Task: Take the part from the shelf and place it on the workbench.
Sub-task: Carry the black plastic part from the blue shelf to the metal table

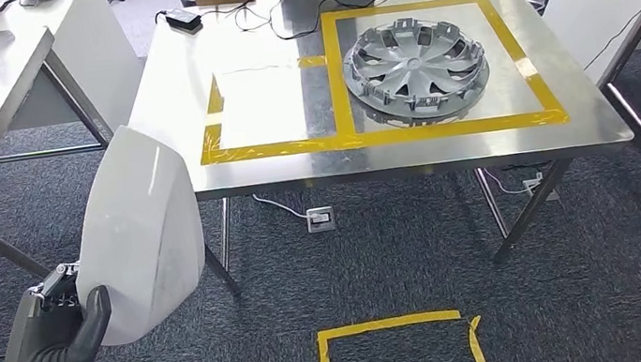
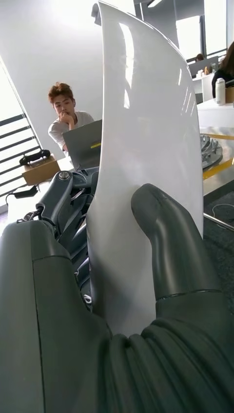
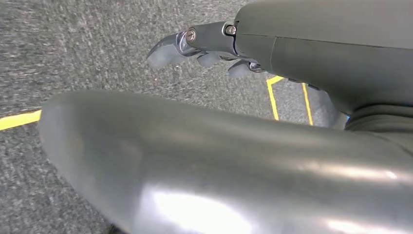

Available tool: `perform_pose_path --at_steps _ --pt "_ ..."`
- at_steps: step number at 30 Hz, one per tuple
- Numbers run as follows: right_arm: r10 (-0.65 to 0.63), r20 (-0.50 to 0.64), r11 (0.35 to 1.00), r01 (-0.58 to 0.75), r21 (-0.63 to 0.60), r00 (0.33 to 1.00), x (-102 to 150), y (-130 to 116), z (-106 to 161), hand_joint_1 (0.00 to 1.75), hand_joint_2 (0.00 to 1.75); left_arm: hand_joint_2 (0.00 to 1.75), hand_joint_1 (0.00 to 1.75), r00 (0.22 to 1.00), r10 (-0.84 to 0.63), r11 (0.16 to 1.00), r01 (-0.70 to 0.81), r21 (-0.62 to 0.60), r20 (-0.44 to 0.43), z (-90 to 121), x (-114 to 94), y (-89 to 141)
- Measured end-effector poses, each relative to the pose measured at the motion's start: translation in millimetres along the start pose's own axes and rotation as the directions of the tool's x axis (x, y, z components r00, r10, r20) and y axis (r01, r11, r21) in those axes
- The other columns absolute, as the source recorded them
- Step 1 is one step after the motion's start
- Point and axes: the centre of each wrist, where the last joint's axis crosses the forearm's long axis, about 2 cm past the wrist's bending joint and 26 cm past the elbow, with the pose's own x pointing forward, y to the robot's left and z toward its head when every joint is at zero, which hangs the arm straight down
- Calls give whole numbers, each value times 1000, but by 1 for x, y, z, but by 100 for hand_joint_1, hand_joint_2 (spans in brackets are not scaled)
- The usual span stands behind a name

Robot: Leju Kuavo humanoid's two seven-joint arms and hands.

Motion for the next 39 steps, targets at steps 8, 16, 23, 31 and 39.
perform_pose_path --at_steps 8,16,23,31,39 --pt "-3 -1 1000 3 -4 1000 0 0 0 0 0 175 175 1000 -6 1000 6 1 1 -1 0 3" --pt "-4 -1 1000 4 -4 1000 -1 0 0 0 0 175 175 1000 -12 1000 12 3 -8 3 -1 7" --pt "-4 -1 1000 4 -3 1000 -1 1 0 0 0 175 175 1000 -16 1000 16 2 -13 4 -1 9" --pt "-5 -1 1000 5 -3 1000 -1 1 0 0 0 175 175 1000 -17 1000 17 3 -11 4 -1 9" --pt "-5 -2 1000 5 -3 1000 -2 1 0 0 0 175 175 1000 -17 1000 17 3 -12 4 -1 9"
